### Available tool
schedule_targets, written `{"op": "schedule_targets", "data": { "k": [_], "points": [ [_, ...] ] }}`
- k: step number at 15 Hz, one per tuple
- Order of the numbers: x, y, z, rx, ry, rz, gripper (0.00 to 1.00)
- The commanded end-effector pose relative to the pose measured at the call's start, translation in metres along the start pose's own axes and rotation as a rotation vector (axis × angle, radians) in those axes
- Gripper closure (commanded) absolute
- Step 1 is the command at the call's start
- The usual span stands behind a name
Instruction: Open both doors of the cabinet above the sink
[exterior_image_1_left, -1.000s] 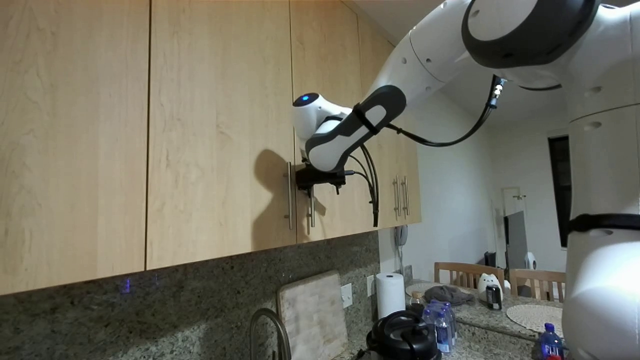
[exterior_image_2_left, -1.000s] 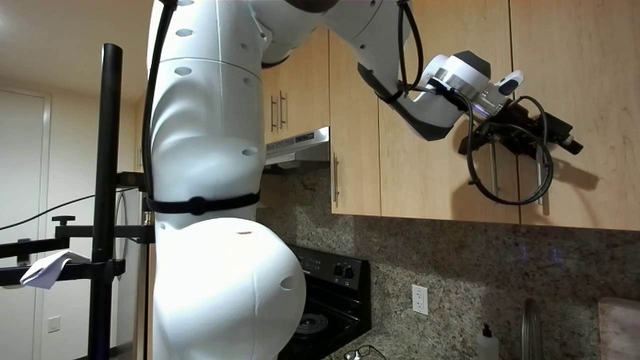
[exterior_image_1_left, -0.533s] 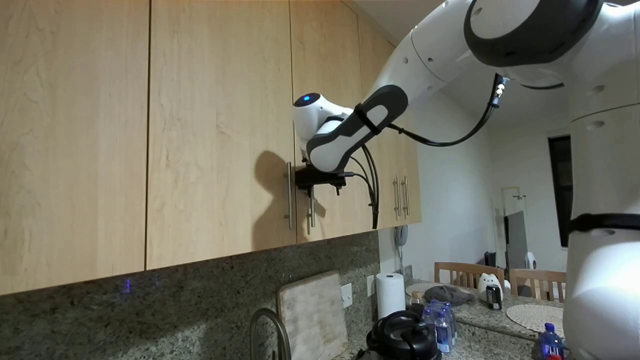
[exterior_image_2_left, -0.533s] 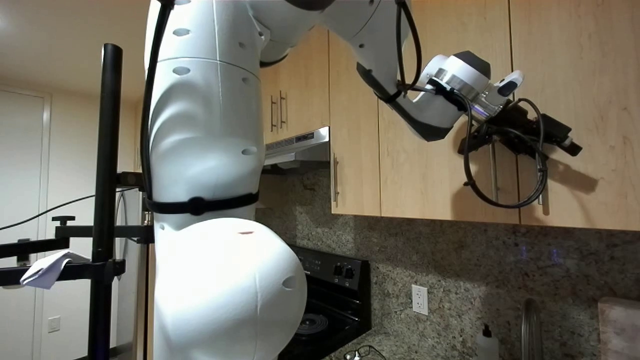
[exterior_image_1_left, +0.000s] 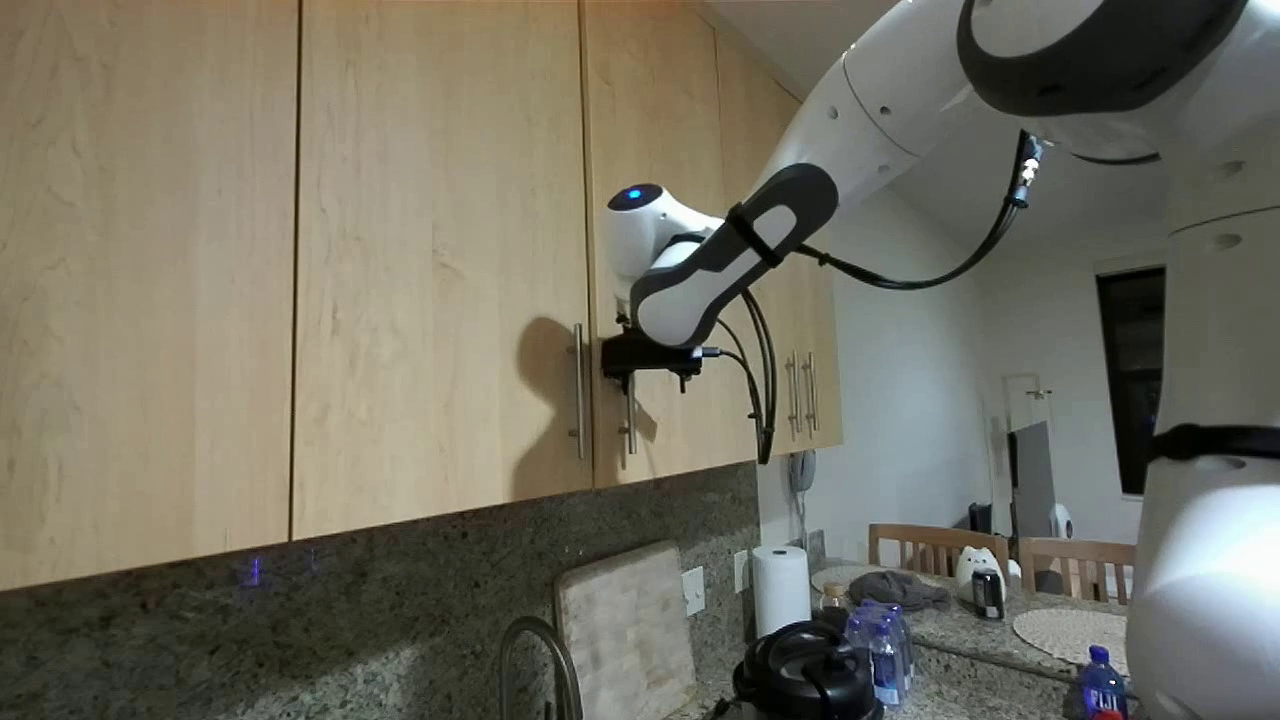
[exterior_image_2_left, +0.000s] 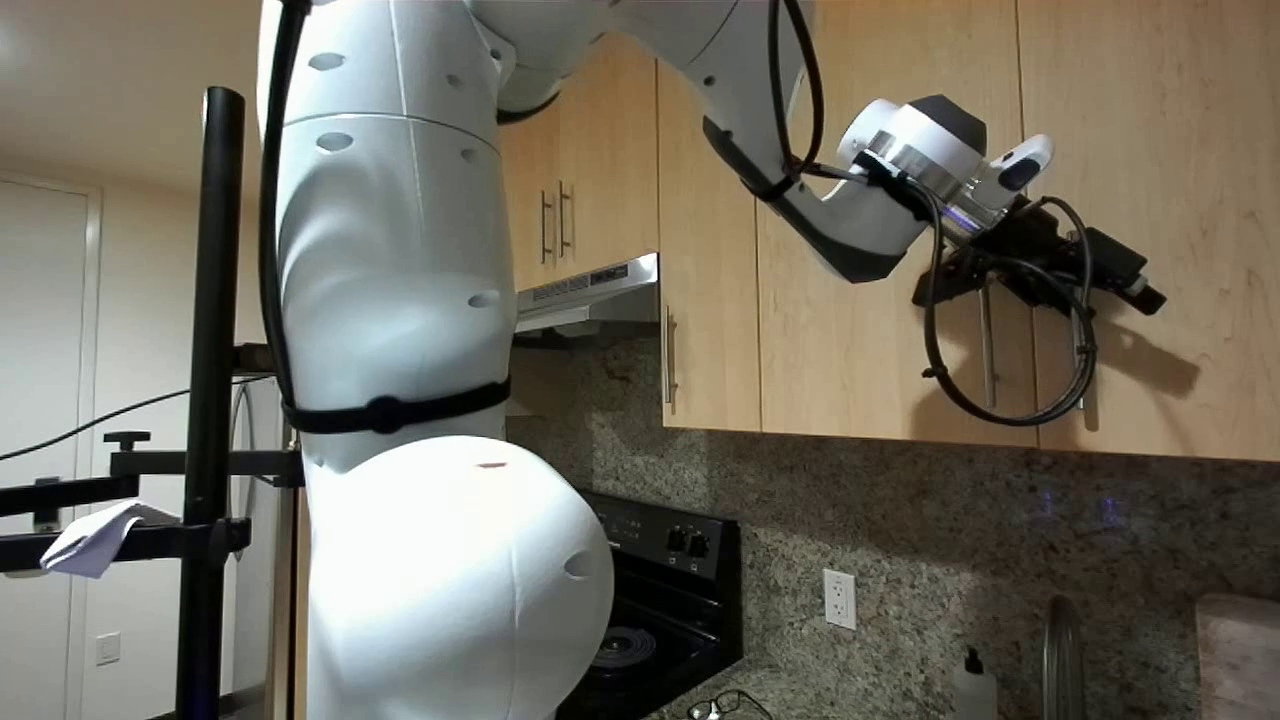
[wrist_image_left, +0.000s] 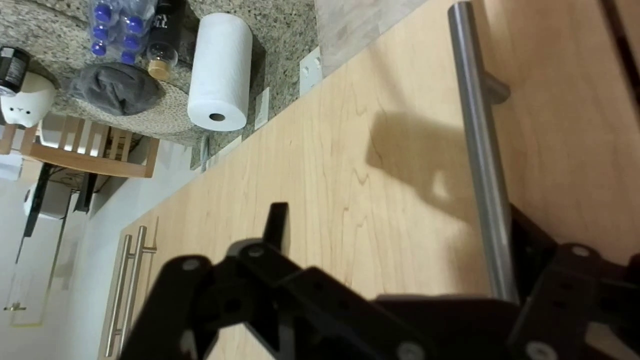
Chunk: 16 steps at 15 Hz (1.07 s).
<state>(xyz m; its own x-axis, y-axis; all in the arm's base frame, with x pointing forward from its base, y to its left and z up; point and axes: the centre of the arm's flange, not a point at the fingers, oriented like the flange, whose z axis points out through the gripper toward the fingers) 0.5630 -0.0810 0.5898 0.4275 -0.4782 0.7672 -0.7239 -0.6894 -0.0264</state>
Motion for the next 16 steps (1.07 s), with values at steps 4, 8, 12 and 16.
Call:
{"op": "schedule_targets", "data": {
  "k": [4,8,12,16],
  "points": [
    [-0.019,0.073,-0.016,0.049,-0.034,0.028,0.0],
    [-0.015,0.102,-0.023,0.046,-0.078,0.017,0.0],
    [-0.007,0.127,-0.025,0.05,-0.095,-0.049,0.0],
    [0.001,0.152,-0.021,0.067,-0.111,-0.11,0.0]
  ]
}}
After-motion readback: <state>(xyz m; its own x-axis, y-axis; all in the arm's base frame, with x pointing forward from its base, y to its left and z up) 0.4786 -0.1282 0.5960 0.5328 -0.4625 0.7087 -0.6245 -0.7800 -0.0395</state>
